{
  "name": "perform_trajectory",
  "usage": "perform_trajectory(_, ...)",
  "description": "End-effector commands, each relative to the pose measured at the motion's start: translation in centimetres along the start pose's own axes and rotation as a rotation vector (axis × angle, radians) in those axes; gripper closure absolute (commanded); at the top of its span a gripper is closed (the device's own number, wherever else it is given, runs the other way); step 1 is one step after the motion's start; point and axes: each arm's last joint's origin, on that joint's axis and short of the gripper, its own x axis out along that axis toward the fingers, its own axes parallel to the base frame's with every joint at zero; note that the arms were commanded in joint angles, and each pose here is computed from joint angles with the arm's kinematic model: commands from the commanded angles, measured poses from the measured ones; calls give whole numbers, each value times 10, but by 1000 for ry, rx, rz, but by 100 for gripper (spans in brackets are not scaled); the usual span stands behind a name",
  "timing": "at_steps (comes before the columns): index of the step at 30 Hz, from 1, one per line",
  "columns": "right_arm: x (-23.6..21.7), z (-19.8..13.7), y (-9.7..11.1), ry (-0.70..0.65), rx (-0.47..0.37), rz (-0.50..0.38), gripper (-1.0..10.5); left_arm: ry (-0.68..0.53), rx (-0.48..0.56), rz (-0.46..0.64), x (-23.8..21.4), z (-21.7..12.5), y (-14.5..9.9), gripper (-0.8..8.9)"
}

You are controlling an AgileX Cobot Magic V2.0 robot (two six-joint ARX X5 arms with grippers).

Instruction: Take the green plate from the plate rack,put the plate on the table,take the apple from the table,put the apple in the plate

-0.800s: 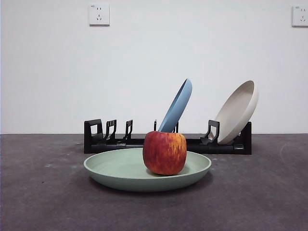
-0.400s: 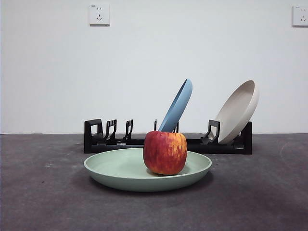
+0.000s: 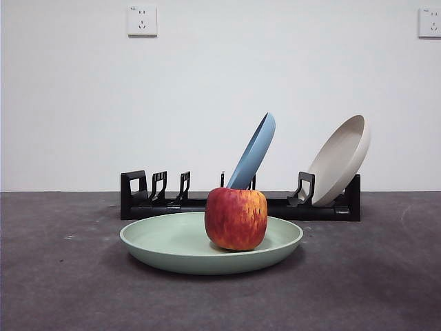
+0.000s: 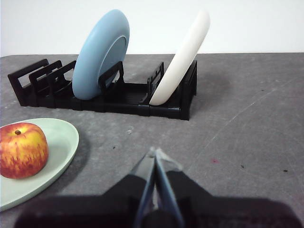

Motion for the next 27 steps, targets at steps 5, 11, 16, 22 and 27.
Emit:
perform_trajectory(5, 1, -9, -1, 40, 25, -6, 946, 10, -7, 4, 1, -4, 0, 817)
perform_trajectory(11, 1, -9, 0, 39, 45, -1, 946, 10, -7, 4, 1, -4, 0, 816)
perform_trajectory(16, 1, -9, 0, 40, 46, -3, 946, 10, -7, 4, 1, -4, 0, 816)
perform_trajectory(22, 1, -9, 0, 40, 47, -3, 946, 10, -7, 4, 1, -4, 0, 817)
perform_trajectory(27, 1, -9, 0, 40, 47, -3, 946, 10, -7, 4, 1, -4, 0, 817)
